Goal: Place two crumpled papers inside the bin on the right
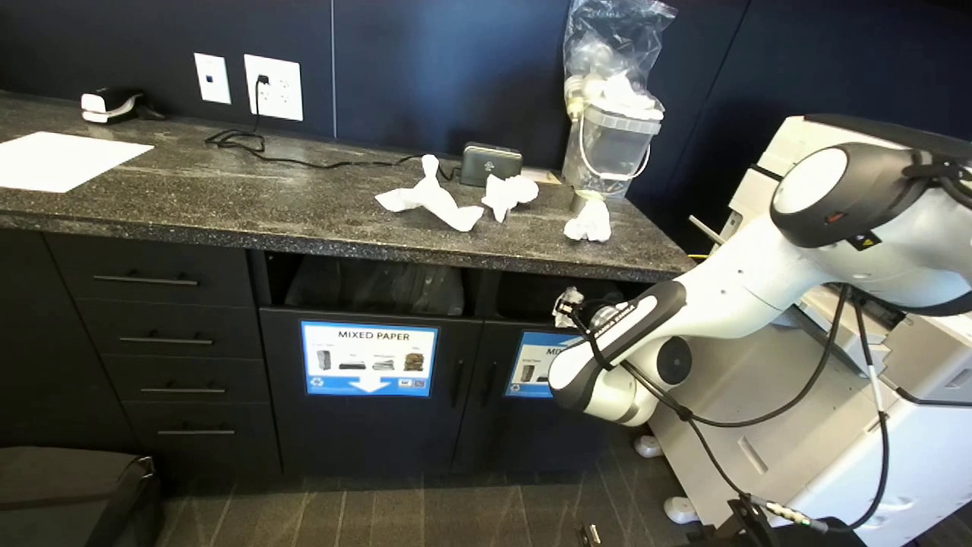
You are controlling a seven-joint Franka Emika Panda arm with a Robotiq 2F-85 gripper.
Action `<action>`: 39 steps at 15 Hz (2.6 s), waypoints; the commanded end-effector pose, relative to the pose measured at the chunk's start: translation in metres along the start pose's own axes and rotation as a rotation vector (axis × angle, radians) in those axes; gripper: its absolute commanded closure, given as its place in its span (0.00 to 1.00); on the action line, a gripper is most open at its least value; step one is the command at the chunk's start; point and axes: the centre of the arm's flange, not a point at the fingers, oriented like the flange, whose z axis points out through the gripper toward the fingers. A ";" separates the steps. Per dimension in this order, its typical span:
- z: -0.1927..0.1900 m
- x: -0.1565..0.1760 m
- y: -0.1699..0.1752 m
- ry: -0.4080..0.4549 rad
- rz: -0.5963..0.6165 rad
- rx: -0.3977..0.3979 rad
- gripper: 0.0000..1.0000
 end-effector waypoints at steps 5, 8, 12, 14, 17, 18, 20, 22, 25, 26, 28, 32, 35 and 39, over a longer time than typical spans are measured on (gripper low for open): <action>0.057 -0.006 0.001 0.096 0.021 -0.056 0.90; 0.065 -0.007 0.001 0.110 0.009 -0.072 0.90; 0.075 -0.005 0.002 0.122 -0.003 -0.086 0.90; 0.079 -0.005 0.003 0.128 -0.008 -0.092 0.90; 0.086 -0.004 0.004 0.124 -0.011 -0.095 0.51; 0.088 -0.003 0.003 0.120 -0.013 -0.097 0.50; 0.092 -0.003 0.004 0.118 -0.015 -0.102 0.37; 0.094 -0.002 0.004 0.116 -0.016 -0.103 0.20; 0.093 -0.002 0.001 0.097 -0.059 -0.096 0.01; 0.092 -0.002 0.001 0.092 -0.076 -0.094 0.00; 0.084 0.001 -0.002 0.086 -0.119 -0.089 0.00; 0.068 0.011 -0.007 0.084 -0.215 -0.086 0.00; 0.053 0.022 -0.015 0.078 -0.281 -0.097 0.00; 0.031 0.036 -0.031 0.026 -0.364 -0.138 0.00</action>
